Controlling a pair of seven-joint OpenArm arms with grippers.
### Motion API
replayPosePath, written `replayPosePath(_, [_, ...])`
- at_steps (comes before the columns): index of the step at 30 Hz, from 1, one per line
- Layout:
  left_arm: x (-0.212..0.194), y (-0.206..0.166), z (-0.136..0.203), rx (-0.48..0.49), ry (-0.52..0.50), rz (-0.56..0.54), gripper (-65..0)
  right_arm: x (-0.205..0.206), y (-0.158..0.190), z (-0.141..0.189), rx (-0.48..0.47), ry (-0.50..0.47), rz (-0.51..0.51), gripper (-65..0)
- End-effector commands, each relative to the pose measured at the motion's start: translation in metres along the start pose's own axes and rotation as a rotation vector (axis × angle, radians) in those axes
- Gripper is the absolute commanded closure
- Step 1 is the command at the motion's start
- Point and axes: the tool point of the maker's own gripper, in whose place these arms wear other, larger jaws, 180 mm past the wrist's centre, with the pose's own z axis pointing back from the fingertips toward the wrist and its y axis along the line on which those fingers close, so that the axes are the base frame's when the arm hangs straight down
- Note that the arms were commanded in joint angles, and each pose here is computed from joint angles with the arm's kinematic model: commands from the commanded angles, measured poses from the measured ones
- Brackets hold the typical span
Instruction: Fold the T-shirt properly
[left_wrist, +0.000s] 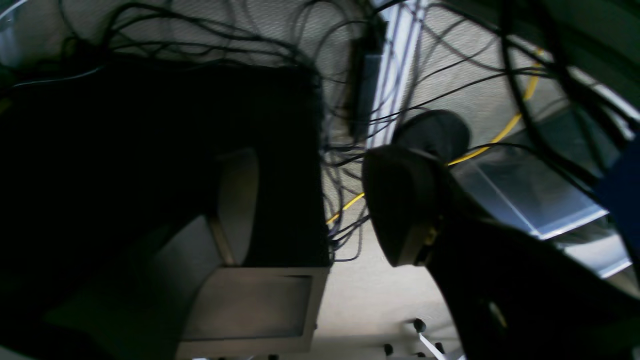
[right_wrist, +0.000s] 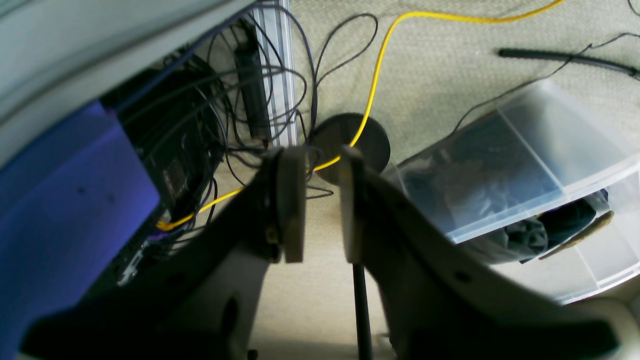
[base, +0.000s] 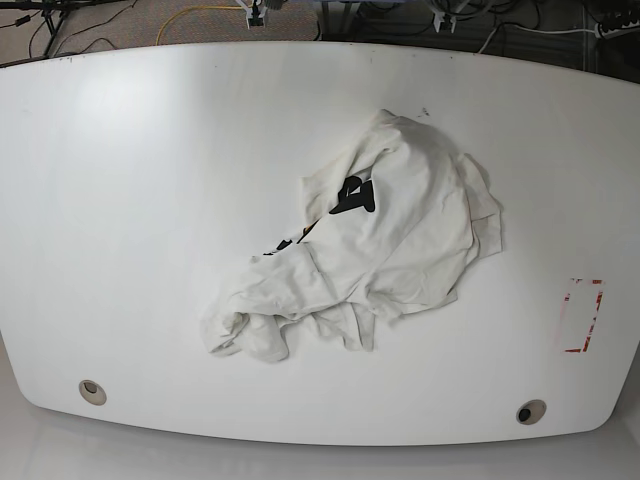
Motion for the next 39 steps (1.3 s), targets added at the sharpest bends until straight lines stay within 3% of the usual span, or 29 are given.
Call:
replayPosePath(1, [-0.0021, 0.0084, 0.0012, 0.016, -0.005, 0.006, -35.9, -0.0039, 0.0029, 0.0003, 0.005, 0.004, -0.006, -11.7])
replayPosePath(39, [0.0024, 0.0082, 0.0008, 0.015, -0.003, -0.002, -35.8, -0.0049, -0.0007, 0.0006, -0.001, 0.007, -0.011, -11.6])
